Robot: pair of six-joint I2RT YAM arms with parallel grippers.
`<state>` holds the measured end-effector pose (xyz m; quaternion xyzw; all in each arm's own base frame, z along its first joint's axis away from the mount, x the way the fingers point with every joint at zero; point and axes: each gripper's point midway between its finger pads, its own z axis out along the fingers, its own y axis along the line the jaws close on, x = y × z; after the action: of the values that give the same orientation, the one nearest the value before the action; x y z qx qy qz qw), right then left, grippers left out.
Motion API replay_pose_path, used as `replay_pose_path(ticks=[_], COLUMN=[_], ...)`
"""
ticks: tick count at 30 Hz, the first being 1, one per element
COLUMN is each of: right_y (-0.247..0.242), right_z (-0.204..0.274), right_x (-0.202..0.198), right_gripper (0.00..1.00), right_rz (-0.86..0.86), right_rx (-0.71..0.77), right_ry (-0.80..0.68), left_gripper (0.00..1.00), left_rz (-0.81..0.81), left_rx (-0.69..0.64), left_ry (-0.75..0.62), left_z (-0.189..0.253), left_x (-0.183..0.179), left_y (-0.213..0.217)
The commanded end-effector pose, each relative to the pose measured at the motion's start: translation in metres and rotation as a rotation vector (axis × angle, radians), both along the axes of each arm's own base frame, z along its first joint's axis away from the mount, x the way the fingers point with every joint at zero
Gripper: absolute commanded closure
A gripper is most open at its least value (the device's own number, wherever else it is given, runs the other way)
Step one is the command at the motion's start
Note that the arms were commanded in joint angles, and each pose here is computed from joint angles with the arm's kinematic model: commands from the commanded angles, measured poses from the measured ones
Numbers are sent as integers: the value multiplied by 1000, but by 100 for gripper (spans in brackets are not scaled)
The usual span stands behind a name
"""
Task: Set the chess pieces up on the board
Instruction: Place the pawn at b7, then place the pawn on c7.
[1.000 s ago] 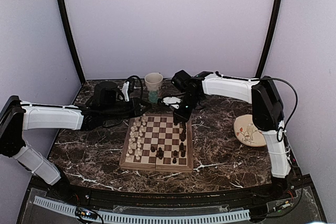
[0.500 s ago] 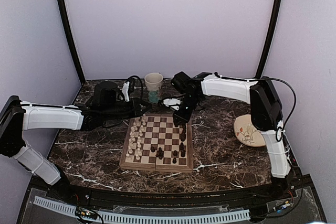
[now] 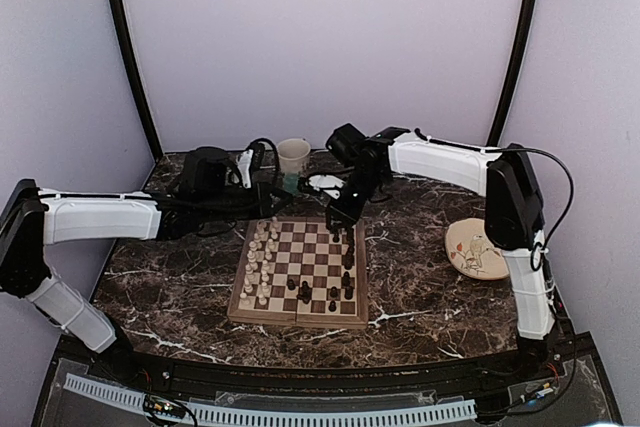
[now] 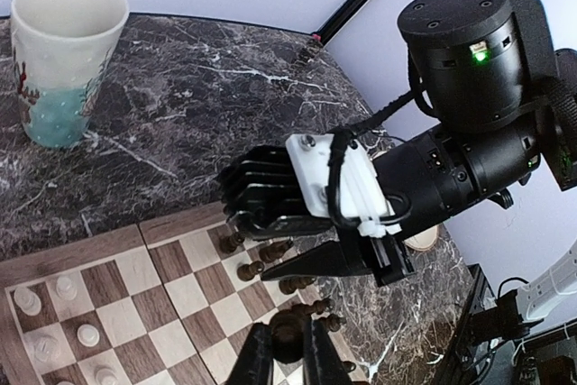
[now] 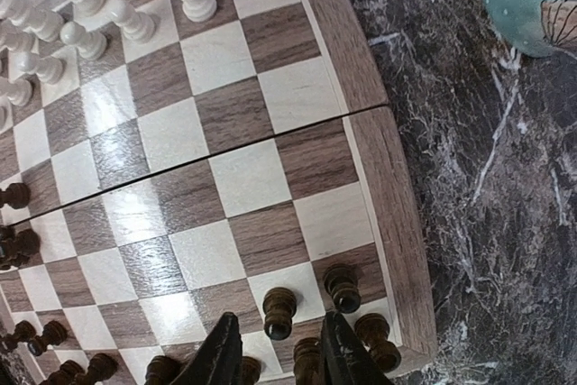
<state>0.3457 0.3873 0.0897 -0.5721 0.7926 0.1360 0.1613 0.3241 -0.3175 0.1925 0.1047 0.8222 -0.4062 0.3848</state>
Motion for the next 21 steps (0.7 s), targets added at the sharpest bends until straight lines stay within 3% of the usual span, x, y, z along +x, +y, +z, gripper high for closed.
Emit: replay_pose_path(ticks=[1, 8, 14, 21], right_y=[2, -61, -135, -183], right_z=[75, 114, 109, 106], right_x=[1, 18, 25, 18], right_gripper=[69, 68, 67, 65], right_rz=[-5, -100, -243, -326], right_rx=[140, 212, 336, 486], right_ry=[-68, -162, -177, -187], left_gripper=[99, 99, 99, 98], left_rz=[-85, -195, -295, -349], left_rx=[80, 301, 496, 606], left_ry=[-72, -135, -196, -243], left_z=[17, 8, -14, -38], left_x=[1, 6, 3, 2], left_y=[-16, -46, -81, -100])
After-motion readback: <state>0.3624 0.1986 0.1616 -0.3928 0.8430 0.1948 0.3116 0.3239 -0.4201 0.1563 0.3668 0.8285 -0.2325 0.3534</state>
